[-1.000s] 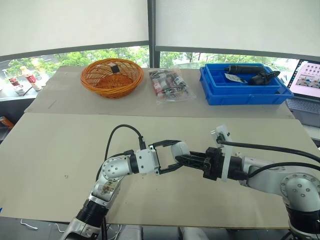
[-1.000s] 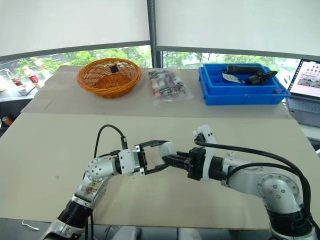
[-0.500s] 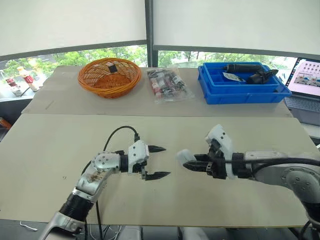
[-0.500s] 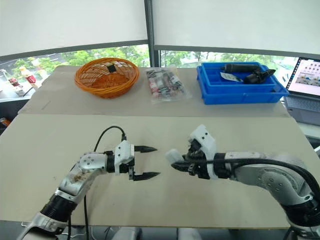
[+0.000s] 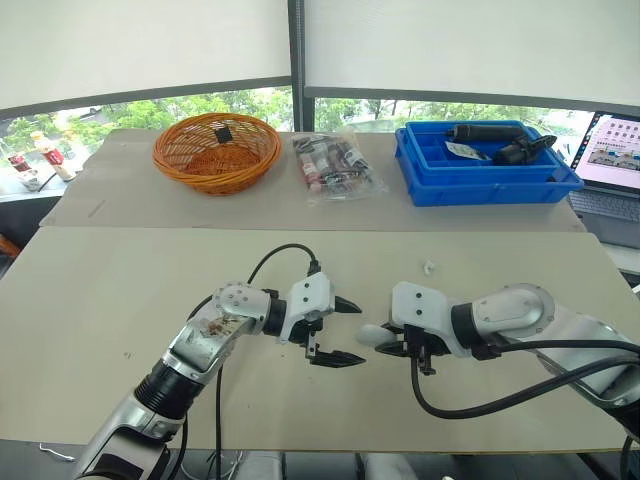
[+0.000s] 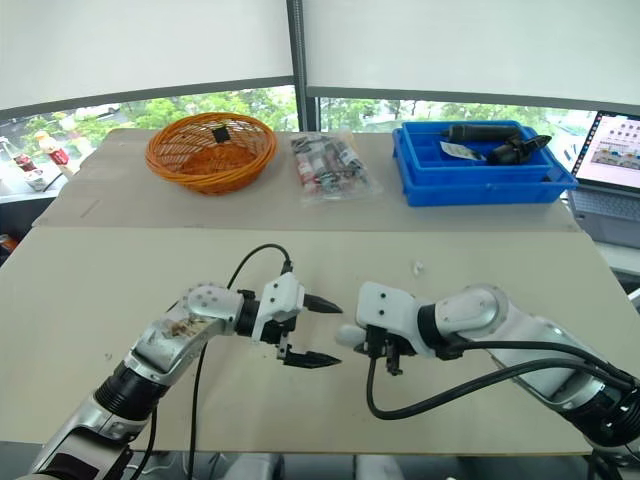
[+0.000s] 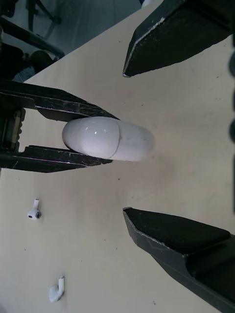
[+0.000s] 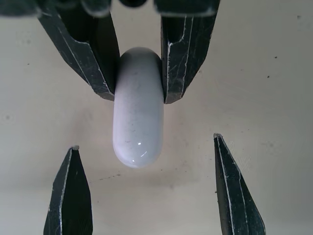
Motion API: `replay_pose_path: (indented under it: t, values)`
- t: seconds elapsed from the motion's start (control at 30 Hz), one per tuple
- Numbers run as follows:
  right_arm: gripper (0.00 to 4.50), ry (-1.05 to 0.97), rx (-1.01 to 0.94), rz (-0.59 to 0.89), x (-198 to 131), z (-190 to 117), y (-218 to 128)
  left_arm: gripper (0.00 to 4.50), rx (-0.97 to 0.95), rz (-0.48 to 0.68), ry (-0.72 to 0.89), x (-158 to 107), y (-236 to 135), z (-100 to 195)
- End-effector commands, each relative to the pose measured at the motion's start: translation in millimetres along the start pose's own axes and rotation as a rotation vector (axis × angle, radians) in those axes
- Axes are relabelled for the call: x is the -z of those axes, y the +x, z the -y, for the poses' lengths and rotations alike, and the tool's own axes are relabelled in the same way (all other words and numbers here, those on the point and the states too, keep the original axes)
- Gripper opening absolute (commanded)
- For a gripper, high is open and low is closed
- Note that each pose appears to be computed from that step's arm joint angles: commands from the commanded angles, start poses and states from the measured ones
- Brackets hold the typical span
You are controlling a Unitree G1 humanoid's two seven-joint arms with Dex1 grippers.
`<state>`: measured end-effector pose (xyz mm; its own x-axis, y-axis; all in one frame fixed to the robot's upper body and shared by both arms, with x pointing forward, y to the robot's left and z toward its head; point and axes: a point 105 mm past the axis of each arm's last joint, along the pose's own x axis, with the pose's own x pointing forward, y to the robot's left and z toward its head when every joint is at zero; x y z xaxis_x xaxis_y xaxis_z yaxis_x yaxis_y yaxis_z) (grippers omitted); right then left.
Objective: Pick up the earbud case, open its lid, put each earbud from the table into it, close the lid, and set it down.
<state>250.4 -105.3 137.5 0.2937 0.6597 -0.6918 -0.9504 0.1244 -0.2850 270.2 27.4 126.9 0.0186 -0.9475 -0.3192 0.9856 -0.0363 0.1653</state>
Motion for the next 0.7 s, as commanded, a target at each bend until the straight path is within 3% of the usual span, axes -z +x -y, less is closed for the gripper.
replay_pose_path:
  t: [0.03, 0.17, 0.33, 0.37, 0.7]
  values:
    - [0.76, -0.056, 0.012, 0.034, -11.6, 2.3, -3.7, 4.5, 0.007, 0.007, 0.065, -8.1, 2.9, -2.3]
    - [0.76, -0.063, 0.013, 0.041, -13.7, 2.4, -3.9, 3.46, 0.013, 0.008, 0.073, -6.8, 7.7, -2.0]
    - [0.76, -0.067, 0.018, 0.055, -16.9, 3.2, -4.3, 0.82, 0.022, 0.004, 0.076, -3.3, 13.7, 0.7]
    - [0.76, -0.068, 0.019, 0.057, -17.4, 3.3, -4.4, 0.57, 0.022, 0.003, 0.078, -2.8, 14.3, 0.7]
    - [0.76, -0.073, 0.012, 0.087, -23.5, 2.8, -5.9, 0.58, 0.02, 0.005, 0.073, 0.3, 13.5, 0.3]
